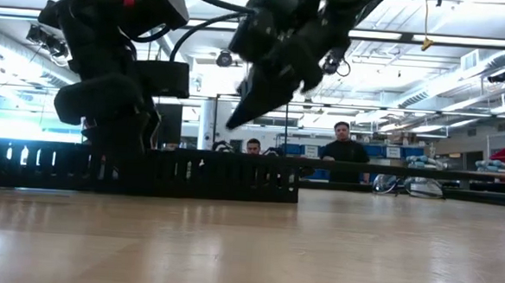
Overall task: Ziptie cables
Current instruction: Close the black cable duct with the cover
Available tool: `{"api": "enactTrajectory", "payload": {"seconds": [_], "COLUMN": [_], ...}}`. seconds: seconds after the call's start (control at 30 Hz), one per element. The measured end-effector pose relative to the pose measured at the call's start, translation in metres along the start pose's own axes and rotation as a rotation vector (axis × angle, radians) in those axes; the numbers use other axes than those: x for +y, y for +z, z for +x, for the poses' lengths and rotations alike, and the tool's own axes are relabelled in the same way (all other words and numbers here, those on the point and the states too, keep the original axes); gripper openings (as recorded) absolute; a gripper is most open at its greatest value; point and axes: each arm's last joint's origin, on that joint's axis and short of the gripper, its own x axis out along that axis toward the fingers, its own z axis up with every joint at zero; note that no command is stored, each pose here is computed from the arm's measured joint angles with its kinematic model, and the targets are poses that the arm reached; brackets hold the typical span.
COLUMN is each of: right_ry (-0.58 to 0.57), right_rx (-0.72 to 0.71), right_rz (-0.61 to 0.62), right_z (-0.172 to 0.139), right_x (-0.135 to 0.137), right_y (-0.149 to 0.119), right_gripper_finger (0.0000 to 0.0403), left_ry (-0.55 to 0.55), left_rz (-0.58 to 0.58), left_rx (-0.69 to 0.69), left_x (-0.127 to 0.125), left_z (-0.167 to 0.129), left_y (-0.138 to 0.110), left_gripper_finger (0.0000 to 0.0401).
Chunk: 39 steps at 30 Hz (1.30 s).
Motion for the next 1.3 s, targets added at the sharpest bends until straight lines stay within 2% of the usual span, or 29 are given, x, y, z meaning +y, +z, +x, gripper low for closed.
{"api": "enactTrajectory", "payload": {"seconds": [0.2,0.43,0.7,1.13,1.3], "right_ry": [0.022,0.03,0.031,0.012,0.054], "right_rx": [0.071,0.172,0.148,0.077,0.067], "right_rz": [0.031,0.1,0.125,0.08,0.078], "right_z": [-0.021,-0.012,-0.007,-0.003,0.011], "right_x": [0.008,0.014,0.015,0.013,0.013], "right_y": [0.001,-0.028,-0.037,-0.032,-0.035], "right_gripper_finger": [0.0,0.0,0.0,0.0,0.0], "left_ry": [-0.001,-0.002,-0.002,-0.005,-0.012], "left_rz": [-0.007,-0.035,-0.049,-0.058,-0.063], "left_rx": [-0.003,-0.015,-0.024,-0.053,-0.058], "left_x": [0.0,-0.001,0.002,0.002,0.002], "left_z": [0.0,0.0,0.001,0.001,0.001], "left_y": [0.0,0.001,0.003,0.006,0.008], "left_gripper_finger": [0.023,0.023,0.0229,0.0229,0.0229]}}
